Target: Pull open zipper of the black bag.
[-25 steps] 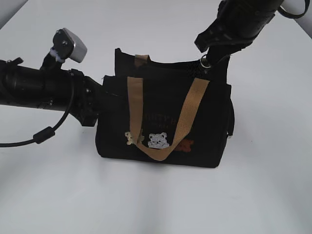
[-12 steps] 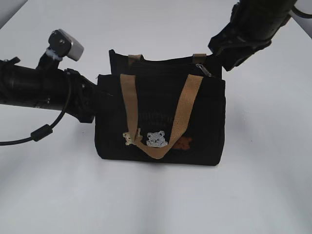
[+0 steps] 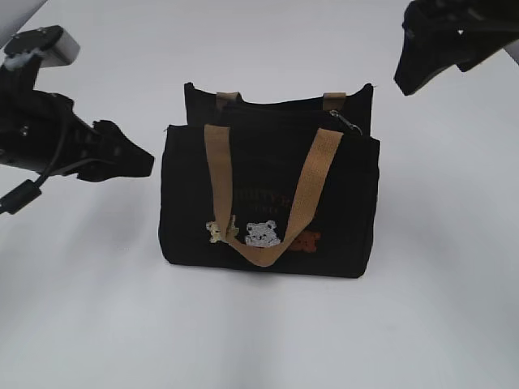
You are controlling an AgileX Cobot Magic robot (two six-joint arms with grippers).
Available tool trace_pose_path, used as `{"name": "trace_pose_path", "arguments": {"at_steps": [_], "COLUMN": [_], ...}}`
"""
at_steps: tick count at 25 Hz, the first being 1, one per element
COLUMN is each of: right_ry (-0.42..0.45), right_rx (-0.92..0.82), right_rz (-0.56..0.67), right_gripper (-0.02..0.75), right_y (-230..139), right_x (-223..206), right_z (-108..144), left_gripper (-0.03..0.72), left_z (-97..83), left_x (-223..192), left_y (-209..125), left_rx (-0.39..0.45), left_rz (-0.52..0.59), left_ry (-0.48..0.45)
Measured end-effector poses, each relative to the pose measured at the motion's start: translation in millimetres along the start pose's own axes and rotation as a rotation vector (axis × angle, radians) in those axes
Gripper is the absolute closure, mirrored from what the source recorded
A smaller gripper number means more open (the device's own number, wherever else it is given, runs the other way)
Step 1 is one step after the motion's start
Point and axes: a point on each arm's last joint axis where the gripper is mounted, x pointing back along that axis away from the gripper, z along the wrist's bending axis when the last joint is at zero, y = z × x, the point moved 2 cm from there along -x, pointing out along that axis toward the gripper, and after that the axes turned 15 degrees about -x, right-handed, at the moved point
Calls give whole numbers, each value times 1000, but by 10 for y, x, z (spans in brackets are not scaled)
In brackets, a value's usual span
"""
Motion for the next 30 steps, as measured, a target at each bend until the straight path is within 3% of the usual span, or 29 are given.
{"name": "trace_pose_path", "arguments": {"at_steps": [5, 9, 16, 20, 25, 30], "right_ry": [-5, -9, -5, 14, 62, 94], "right_rx": [-34, -54, -69, -68, -44, -26], "right_rz": [41, 78, 49, -46, -332, -506], "right_gripper": [162, 163, 164, 166, 165, 167], "right_y": [-422, -976, -2067, -2597, -2846, -3047], "right_x": [104, 149, 227, 253, 465, 600], "right_z": [-54, -126, -273, -343, -369, -386], "left_gripper": [274, 299, 338, 341, 344, 344], "left_z": [1, -41, -445, -761, -1018, -1188], "left_x": [334, 664, 1320, 1703, 2048, 2314], "left_y": [-76, -123, -366, -661, -962, -1156], "left_rx": [73, 99, 159, 152, 85, 19], "left_rz": [133, 200, 175, 95, -43, -180], "left_ry": [111, 195, 217, 235, 305, 383]}}
